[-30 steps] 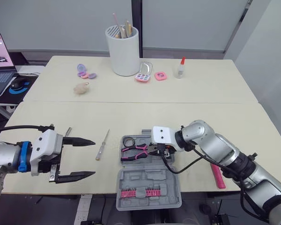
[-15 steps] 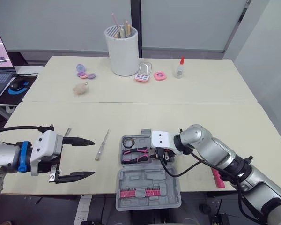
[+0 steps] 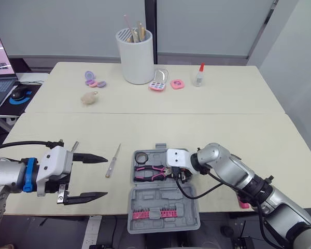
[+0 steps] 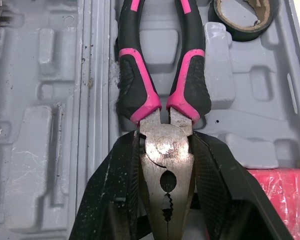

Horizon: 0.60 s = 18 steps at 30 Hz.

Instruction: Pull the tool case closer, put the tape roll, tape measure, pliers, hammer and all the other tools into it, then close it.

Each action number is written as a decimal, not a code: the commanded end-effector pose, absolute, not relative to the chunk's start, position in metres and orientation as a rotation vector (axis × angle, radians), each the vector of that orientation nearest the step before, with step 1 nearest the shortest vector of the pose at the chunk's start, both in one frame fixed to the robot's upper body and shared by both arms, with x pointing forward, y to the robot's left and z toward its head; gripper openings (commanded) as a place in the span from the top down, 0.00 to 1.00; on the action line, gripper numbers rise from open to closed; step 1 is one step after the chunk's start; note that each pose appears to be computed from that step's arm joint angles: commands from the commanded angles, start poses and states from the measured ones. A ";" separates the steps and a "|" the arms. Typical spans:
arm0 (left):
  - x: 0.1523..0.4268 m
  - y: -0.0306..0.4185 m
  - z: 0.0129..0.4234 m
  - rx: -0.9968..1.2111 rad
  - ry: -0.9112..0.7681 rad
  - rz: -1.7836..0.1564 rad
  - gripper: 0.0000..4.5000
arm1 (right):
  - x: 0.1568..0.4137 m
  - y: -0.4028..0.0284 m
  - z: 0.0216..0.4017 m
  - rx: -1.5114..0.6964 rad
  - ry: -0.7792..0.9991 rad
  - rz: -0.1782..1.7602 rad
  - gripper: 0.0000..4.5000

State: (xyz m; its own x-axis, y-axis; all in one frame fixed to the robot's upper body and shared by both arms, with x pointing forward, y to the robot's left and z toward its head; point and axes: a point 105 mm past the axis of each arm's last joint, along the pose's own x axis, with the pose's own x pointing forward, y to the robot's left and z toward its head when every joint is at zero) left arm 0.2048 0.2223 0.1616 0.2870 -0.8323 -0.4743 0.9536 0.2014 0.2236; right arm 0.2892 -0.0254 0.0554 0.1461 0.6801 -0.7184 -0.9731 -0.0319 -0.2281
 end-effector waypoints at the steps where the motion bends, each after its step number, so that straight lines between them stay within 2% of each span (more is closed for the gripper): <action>1: 0.204 0.217 0.165 0.545 0.259 -1.289 0.00 | 0.289 -0.024 0.063 -0.810 0.427 1.422 0.52; 7: 0.206 0.217 0.165 0.548 0.256 -1.289 0.00 | 0.287 -0.017 0.089 -0.714 0.316 1.453 0.18; 11: 0.209 0.214 0.165 0.549 0.245 -1.294 0.00 | 0.284 -0.012 0.102 -0.606 0.175 1.473 0.18; 18: 0.211 0.213 0.166 0.550 0.240 -1.297 0.00 | 0.286 -0.005 0.096 -0.476 0.054 1.411 0.56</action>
State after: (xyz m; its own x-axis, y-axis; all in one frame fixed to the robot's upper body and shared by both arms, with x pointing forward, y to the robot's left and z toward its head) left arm 0.2103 0.2144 0.1602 0.2679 -0.8429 -0.4666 0.9580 0.1814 0.2223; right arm 0.2816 -0.0073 0.0822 0.1419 0.9135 -0.3812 -0.9690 0.0496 -0.2418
